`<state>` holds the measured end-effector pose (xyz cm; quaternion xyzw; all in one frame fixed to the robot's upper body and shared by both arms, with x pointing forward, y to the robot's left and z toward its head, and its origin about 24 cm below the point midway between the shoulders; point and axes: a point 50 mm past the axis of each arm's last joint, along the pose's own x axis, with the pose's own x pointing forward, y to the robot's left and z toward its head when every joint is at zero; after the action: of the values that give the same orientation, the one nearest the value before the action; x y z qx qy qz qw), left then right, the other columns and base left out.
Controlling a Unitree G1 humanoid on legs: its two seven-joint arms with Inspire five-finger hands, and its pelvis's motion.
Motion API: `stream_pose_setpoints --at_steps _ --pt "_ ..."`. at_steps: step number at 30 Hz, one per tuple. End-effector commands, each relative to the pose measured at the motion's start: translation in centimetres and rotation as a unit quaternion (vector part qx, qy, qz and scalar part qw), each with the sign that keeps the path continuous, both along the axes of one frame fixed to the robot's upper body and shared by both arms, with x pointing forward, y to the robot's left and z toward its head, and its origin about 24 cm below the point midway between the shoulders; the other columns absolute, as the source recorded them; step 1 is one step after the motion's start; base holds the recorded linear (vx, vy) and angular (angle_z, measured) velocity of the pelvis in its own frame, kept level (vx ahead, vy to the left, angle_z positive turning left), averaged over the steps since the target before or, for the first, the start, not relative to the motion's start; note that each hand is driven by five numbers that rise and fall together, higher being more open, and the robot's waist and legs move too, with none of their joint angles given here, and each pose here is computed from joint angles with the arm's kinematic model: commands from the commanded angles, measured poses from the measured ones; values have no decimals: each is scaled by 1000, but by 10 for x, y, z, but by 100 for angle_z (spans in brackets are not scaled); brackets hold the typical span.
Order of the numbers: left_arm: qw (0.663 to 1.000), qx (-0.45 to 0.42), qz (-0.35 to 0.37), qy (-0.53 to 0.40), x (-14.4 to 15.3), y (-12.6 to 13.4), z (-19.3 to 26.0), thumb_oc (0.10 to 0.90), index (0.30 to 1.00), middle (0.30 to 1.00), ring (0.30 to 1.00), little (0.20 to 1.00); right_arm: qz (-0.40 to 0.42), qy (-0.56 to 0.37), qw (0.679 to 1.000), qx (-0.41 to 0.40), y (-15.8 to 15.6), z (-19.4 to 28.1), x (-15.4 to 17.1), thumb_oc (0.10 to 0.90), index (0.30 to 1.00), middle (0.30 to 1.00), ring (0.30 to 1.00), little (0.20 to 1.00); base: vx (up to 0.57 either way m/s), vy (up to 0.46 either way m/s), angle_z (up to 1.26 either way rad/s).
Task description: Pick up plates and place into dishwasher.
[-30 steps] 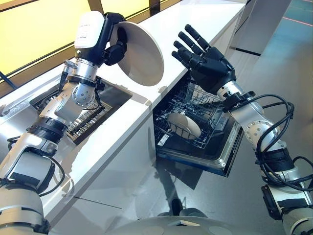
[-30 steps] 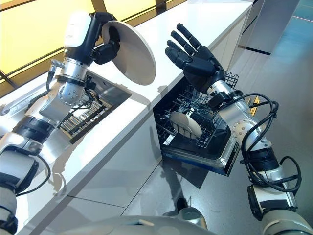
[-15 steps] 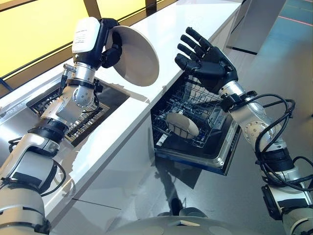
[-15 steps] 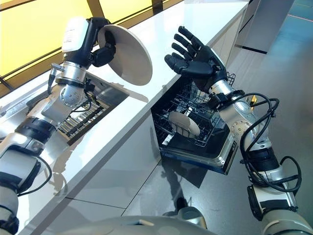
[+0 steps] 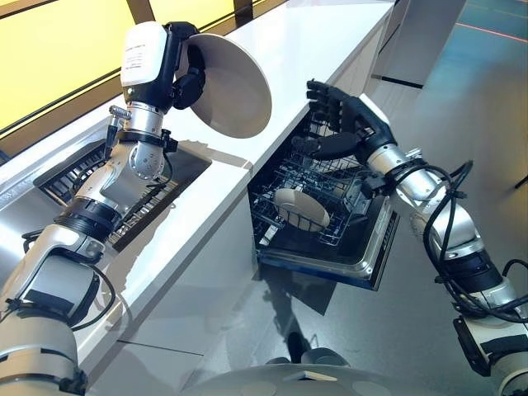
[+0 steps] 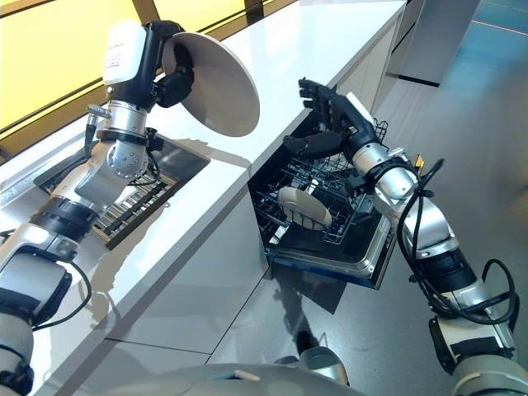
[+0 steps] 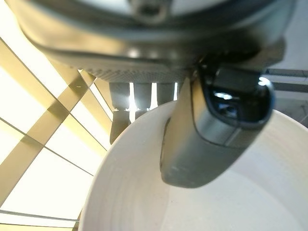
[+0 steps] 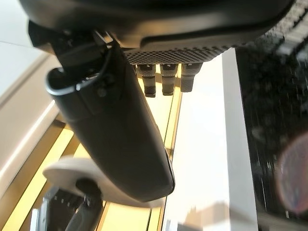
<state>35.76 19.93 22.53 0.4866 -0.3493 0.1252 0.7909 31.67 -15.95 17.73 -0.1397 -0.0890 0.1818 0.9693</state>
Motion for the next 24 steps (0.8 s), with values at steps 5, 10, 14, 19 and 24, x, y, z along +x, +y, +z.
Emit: stream_pose_setpoints --at_steps 5,10,14,19,24 --pt "988 -30 -14 -149 -5 -5 62 100 300 300 300 200 93 -112 986 83 35 66 -9 800 900 900 900 900 0 0 0" --pt "986 -27 -28 -165 -6 -14 60 100 300 300 300 200 124 -82 981 123 46 60 -9 800 900 900 900 900 0 0 0" --pt "983 -25 -39 -179 -7 -21 54 100 300 300 300 200 136 -67 978 146 49 56 -10 800 900 900 900 900 0 0 0" --pt "978 -34 -53 -198 -10 -26 48 100 300 300 300 200 153 -56 969 187 53 58 -10 800 900 900 900 900 0 0 0" --pt "978 -44 -66 -195 -11 -30 33 100 300 300 300 200 154 -52 964 209 53 58 -11 800 900 900 900 900 31 -9 -1"
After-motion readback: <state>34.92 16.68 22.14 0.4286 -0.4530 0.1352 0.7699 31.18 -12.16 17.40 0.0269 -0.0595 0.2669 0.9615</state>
